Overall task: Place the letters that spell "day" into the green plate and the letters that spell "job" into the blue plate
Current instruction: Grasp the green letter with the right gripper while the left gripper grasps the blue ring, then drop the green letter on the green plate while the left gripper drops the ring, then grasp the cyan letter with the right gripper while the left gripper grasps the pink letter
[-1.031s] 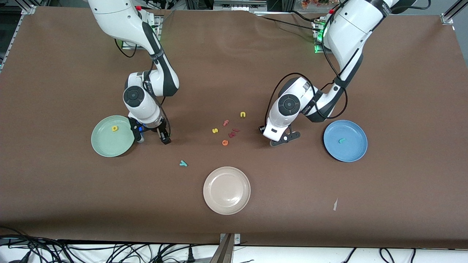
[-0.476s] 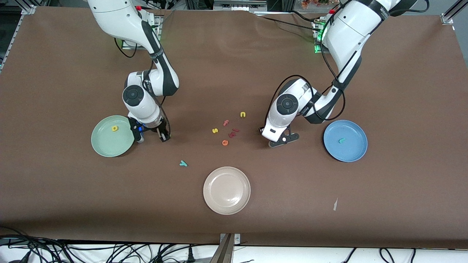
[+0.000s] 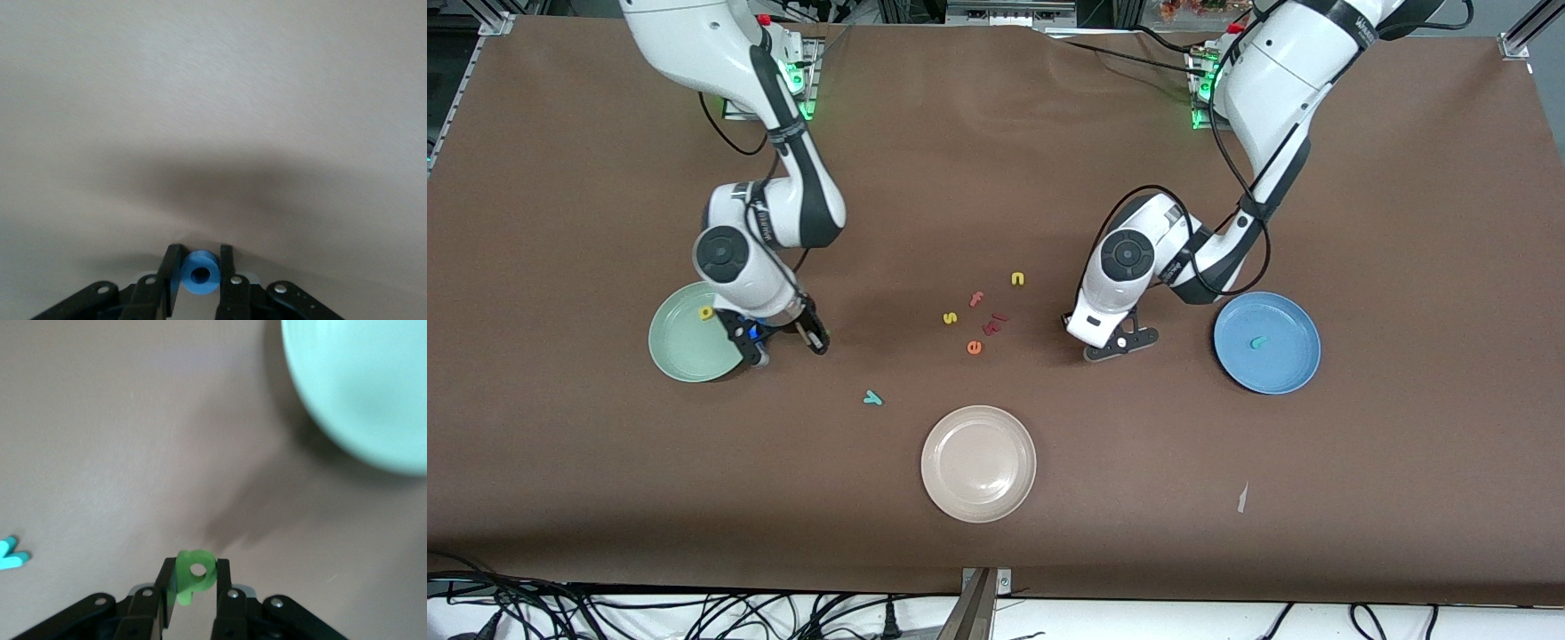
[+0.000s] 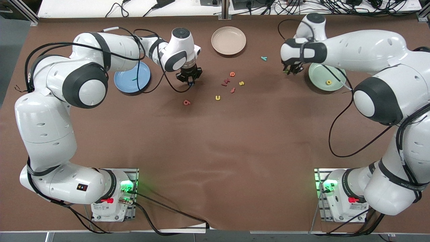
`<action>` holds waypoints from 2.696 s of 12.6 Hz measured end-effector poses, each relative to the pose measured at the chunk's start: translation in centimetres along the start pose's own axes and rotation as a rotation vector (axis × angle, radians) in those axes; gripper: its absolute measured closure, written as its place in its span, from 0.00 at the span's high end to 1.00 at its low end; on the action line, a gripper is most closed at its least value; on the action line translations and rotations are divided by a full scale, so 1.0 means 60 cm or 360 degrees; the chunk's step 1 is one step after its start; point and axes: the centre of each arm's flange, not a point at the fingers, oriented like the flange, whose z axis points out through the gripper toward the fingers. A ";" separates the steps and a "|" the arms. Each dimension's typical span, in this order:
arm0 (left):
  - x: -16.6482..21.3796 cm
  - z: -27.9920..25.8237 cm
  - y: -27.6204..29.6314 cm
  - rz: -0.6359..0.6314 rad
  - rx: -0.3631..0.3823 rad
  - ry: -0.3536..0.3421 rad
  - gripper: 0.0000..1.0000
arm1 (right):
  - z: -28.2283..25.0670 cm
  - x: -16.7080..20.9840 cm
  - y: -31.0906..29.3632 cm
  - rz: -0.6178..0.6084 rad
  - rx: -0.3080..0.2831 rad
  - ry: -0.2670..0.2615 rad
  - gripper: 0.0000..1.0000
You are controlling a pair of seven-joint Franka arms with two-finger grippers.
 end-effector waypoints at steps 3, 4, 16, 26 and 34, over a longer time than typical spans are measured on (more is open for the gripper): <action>0.051 -0.048 -0.046 0.0037 0.0080 0.0010 0.27 | -0.034 0.088 0.080 -0.0386 -0.0113 -0.0103 0.27; 0.074 -0.071 -0.075 0.0106 0.0116 0.0001 0.27 | -0.036 0.110 0.104 -0.0511 -0.0129 -0.0124 0.27; 0.210 -0.046 -0.364 0.0469 0.0234 -0.0335 0.27 | -0.057 0.175 0.151 -0.1291 -0.0125 -0.0178 1.00; 0.216 -0.015 -0.380 0.0502 0.0215 -0.0390 0.82 | -0.030 -0.005 -0.120 -0.1789 -0.0020 -0.0051 1.00; 0.079 -0.175 -0.183 -0.0043 0.0154 -0.0423 1.00 | 0.041 -0.063 -0.209 -0.2336 -0.0009 0.0097 1.00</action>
